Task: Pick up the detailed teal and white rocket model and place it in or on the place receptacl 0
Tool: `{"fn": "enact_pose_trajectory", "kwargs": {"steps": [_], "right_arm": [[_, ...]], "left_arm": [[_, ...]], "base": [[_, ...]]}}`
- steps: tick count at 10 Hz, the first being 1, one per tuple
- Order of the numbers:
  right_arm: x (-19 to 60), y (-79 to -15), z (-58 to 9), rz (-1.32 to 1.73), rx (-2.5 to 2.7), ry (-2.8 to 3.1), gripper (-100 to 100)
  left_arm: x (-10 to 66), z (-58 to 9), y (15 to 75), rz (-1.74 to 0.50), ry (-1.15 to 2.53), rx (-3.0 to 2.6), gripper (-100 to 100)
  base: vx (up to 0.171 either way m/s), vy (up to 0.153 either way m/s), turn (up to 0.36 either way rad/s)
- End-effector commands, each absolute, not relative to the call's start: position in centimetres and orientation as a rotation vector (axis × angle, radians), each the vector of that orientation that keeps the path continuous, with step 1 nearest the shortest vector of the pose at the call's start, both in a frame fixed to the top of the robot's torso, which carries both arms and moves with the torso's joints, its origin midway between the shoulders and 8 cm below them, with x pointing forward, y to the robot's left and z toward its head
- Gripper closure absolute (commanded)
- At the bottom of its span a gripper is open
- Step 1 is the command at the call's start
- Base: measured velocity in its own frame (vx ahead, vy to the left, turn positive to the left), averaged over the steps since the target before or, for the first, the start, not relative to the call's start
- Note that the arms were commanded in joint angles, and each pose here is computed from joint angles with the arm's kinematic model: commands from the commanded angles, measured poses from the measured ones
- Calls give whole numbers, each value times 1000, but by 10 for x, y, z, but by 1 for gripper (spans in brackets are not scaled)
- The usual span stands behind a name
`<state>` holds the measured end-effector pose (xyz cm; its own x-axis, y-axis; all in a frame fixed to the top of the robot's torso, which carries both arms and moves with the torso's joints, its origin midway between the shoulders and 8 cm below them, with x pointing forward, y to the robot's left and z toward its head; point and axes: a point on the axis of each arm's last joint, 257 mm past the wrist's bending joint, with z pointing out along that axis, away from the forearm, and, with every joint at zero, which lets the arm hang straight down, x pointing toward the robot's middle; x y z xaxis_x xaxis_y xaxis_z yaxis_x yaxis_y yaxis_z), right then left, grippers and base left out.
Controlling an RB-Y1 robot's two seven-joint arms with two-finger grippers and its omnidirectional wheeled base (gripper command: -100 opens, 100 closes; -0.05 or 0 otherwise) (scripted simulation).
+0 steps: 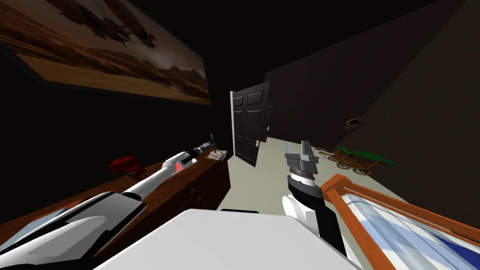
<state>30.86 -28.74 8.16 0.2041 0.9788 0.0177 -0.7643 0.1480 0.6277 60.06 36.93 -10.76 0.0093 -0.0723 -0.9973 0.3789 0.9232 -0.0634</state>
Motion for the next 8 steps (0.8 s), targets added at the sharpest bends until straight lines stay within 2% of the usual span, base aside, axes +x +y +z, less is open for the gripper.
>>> {"fn": "enact_pose_trajectory", "kwargs": {"steps": [1,3,5,8], "right_arm": [[309,-287,82,1315,580,448,0],[309,-287,82,1315,580,448,0],[309,-287,82,1315,580,448,0],[309,-287,82,1315,580,448,0]], "left_arm": [[612,-97,377,-339,1517,237,-100],[627,-98,378,-323,1531,229,-100],[635,-90,388,-303,1524,212,-100],[654,-74,390,-276,1518,206,-100]], "base": [[-73,20,-8],[-120,39,-134],[-36,4,6],[-105,17,-97]]}}
